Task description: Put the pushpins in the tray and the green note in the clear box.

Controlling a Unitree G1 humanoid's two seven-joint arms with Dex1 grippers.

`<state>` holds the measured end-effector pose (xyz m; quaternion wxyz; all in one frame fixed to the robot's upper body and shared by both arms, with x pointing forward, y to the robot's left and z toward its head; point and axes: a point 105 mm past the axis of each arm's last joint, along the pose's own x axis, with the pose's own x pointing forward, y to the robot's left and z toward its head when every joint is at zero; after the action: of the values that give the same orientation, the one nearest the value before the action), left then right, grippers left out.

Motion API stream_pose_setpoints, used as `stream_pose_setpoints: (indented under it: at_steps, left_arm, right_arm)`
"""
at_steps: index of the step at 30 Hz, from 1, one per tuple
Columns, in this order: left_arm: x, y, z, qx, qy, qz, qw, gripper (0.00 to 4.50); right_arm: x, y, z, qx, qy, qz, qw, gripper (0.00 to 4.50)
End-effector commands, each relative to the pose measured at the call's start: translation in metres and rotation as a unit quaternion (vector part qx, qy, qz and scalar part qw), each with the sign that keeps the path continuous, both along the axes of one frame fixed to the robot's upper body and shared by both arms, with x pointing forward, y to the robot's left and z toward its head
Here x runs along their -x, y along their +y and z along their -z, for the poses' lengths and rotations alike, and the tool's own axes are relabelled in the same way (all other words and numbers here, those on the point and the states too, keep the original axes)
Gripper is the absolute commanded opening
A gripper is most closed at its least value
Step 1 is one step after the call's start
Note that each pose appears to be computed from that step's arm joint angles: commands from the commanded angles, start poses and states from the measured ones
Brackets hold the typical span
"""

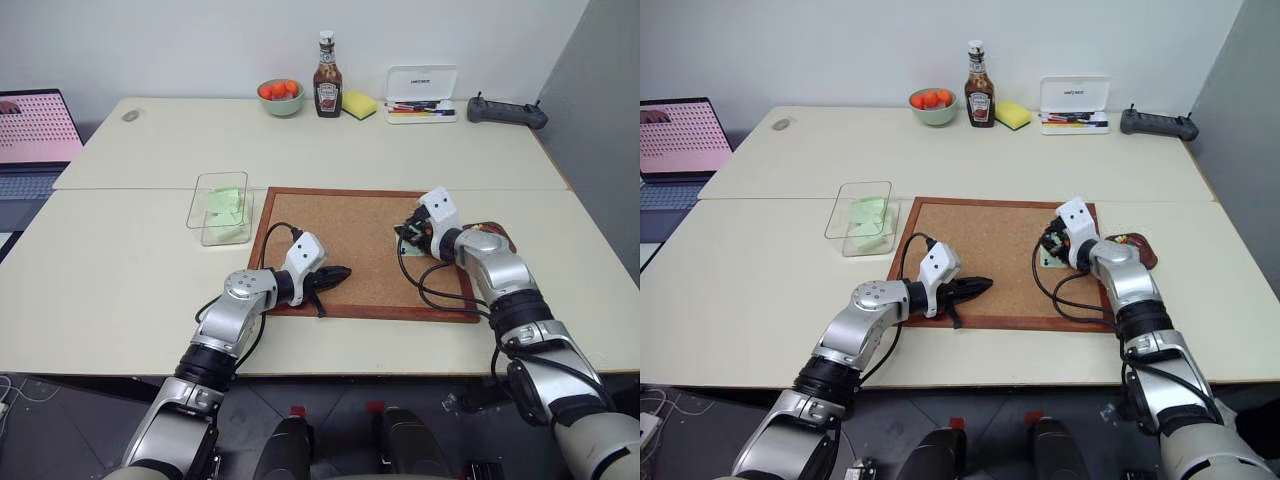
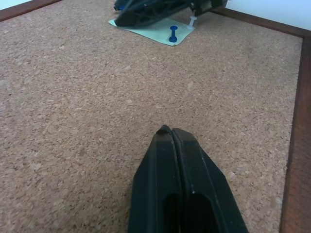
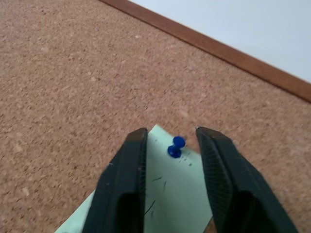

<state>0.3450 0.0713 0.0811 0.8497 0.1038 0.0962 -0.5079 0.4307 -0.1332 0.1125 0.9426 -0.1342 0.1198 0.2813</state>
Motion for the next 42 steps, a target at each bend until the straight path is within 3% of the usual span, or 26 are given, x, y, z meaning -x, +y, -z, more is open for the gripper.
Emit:
stream_pose_setpoints:
  at_steps: [1,5,29,36,42]
  left_arm:
    - [0.004,-0.004,0.001,0.003,0.002,0.007,1.000,0.00]
    - [0.004,-0.004,0.001,0.002,0.003,0.007,1.000,0.00]
    - [0.008,-0.003,0.012,-0.023,0.014,0.014,1.000,0.00]
    - [0.010,-0.003,0.013,-0.027,0.012,0.015,0.999,0.00]
    - [0.009,-0.004,0.014,-0.032,0.009,0.020,0.999,0.00]
  right_arm:
    - [-0.006,-0.001,-0.019,-0.008,-0.031,0.001,0.999,0.72]
    - [-0.006,-0.002,-0.021,-0.009,-0.035,0.001,0.999,0.06]
    - [0.003,0.008,-0.055,-0.036,-0.093,-0.013,0.995,0.06]
    - [0.019,-0.041,-0.075,-0.002,-0.132,0.042,0.990,0.06]
    - [0.042,-0.088,-0.059,0.102,-0.124,0.077,0.984,0.06]
